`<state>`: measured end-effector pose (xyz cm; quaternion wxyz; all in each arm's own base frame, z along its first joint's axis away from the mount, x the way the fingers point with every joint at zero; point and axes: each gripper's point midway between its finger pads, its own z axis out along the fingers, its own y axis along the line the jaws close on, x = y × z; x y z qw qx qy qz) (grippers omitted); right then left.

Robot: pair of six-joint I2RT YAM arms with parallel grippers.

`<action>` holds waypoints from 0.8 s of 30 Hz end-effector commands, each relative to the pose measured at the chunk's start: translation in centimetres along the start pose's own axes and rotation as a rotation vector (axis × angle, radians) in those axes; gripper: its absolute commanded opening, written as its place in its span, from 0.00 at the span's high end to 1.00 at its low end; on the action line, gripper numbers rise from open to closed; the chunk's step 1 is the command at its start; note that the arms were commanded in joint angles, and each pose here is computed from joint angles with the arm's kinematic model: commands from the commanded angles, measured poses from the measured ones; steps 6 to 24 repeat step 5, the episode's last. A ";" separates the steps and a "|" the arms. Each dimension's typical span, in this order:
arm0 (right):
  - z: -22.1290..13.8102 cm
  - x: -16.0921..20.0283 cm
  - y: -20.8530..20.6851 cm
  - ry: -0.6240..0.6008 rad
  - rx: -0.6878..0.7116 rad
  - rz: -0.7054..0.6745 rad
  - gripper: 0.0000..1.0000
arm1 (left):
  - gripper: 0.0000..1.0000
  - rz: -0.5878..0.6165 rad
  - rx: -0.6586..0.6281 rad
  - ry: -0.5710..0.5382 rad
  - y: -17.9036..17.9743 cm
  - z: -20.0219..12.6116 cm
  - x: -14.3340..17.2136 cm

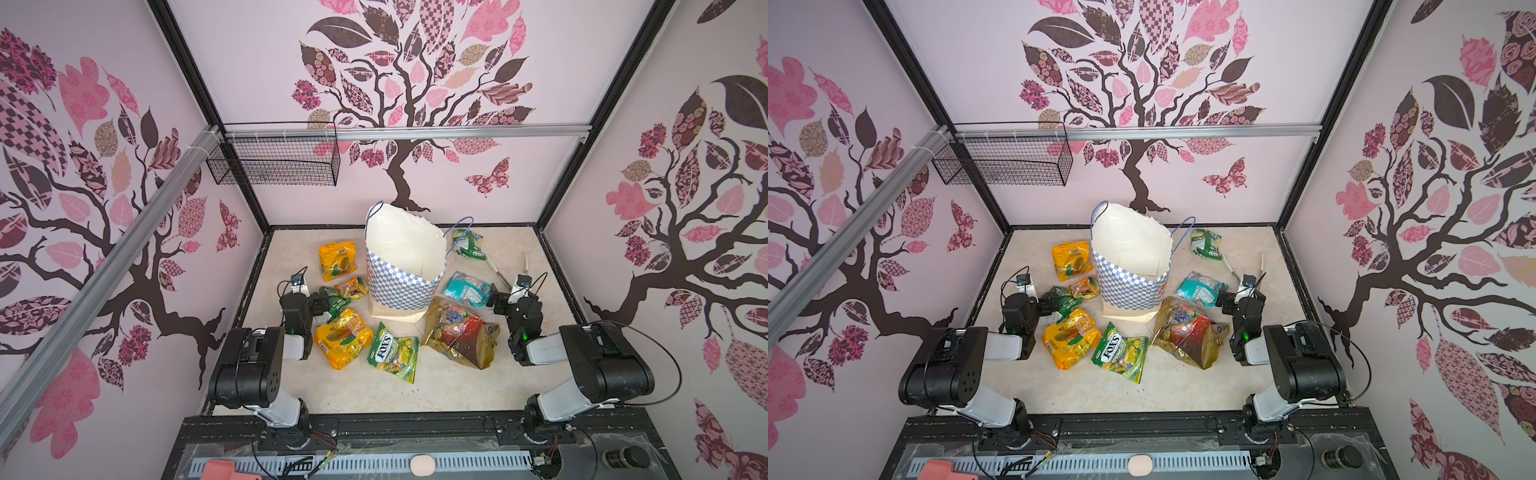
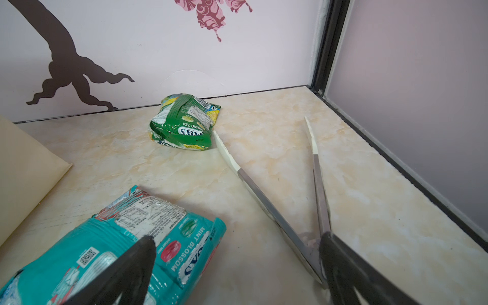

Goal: Take the snacks out of the paper bag
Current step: Reset both arms

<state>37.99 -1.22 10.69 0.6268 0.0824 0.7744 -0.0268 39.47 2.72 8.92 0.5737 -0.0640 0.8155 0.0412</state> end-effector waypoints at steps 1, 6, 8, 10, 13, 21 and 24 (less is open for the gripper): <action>0.2 -0.6 -0.2 -0.020 0.013 0.016 0.00 | 0.01 0.004 -0.002 -0.020 -0.1 0.4 -1.1; 0.2 -0.5 -0.3 -0.019 0.014 0.017 0.00 | 0.01 0.004 -0.001 -0.033 0.0 0.2 -1.3; 0.2 -0.5 -0.3 -0.019 0.014 0.017 0.00 | 0.01 0.004 -0.001 -0.033 0.0 0.2 -1.3; 0.2 -0.5 -0.3 -0.019 0.014 0.017 0.00 | 0.01 0.004 -0.001 -0.033 0.0 0.2 -1.3; 0.2 -0.5 -0.3 -0.019 0.014 0.017 0.00 | 0.01 0.004 -0.001 -0.033 0.0 0.2 -1.3; 0.2 -0.5 -0.3 -0.019 0.014 0.017 0.00 | 0.01 0.004 -0.001 -0.033 0.0 0.2 -1.3; 0.2 -0.5 -0.3 -0.019 0.014 0.017 0.00 | 0.01 0.004 -0.001 -0.033 0.0 0.2 -1.3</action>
